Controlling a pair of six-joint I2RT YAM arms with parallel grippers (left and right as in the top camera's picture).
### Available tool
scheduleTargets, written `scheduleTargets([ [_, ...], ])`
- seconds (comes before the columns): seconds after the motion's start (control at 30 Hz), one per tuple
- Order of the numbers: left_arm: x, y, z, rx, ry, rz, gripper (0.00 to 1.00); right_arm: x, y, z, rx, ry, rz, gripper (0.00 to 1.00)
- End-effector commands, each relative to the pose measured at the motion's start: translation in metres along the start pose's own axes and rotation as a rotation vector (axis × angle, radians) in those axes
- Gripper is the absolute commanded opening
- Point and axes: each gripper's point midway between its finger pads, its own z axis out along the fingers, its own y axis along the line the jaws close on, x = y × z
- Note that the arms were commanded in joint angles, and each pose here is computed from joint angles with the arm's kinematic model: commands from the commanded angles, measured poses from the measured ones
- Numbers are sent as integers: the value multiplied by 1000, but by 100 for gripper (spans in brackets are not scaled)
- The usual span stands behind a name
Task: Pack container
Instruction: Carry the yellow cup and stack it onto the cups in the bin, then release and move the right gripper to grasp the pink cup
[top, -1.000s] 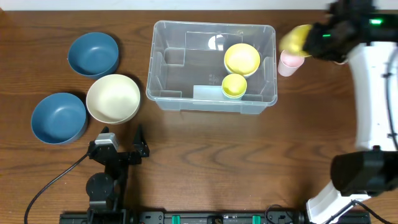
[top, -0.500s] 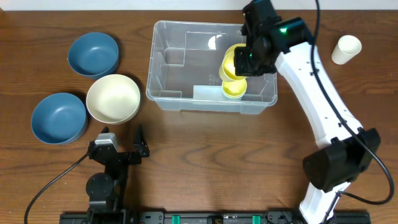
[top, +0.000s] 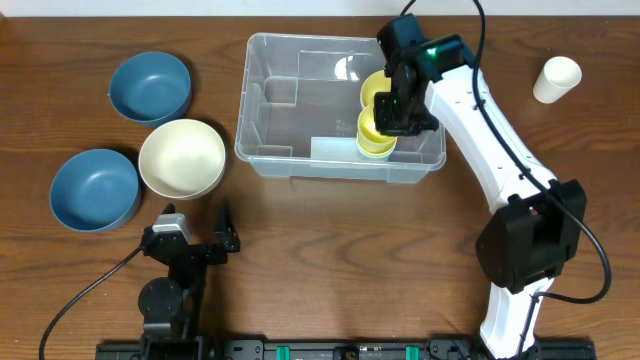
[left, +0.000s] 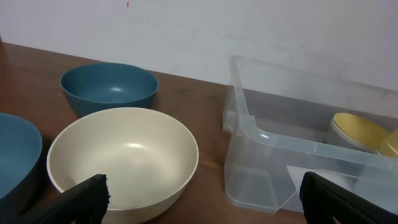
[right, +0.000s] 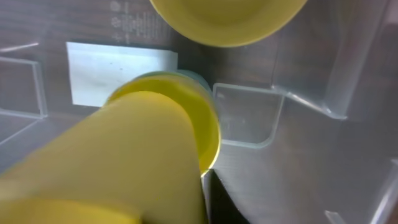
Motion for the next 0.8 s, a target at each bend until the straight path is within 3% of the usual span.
scheduleTargets([
  [0.0,15,2,1,-1,41,4,98,4,-4,11,26,21,5,44],
  [0.07,16,2,1,-2,41,4,98,3,-4,10,23,16,5,51],
  [0.37,15,2,1,-1,41,4,98,-31,-9,-61,-49,-163,-12,58],
  [0.53,16,2,1,-2,41,4,98,-53,-49,-92,-30,-266,80,59],
  [0.77,15,2,1,-1,41,4,98,-73,-124,-75,60,-272,232,59],
])
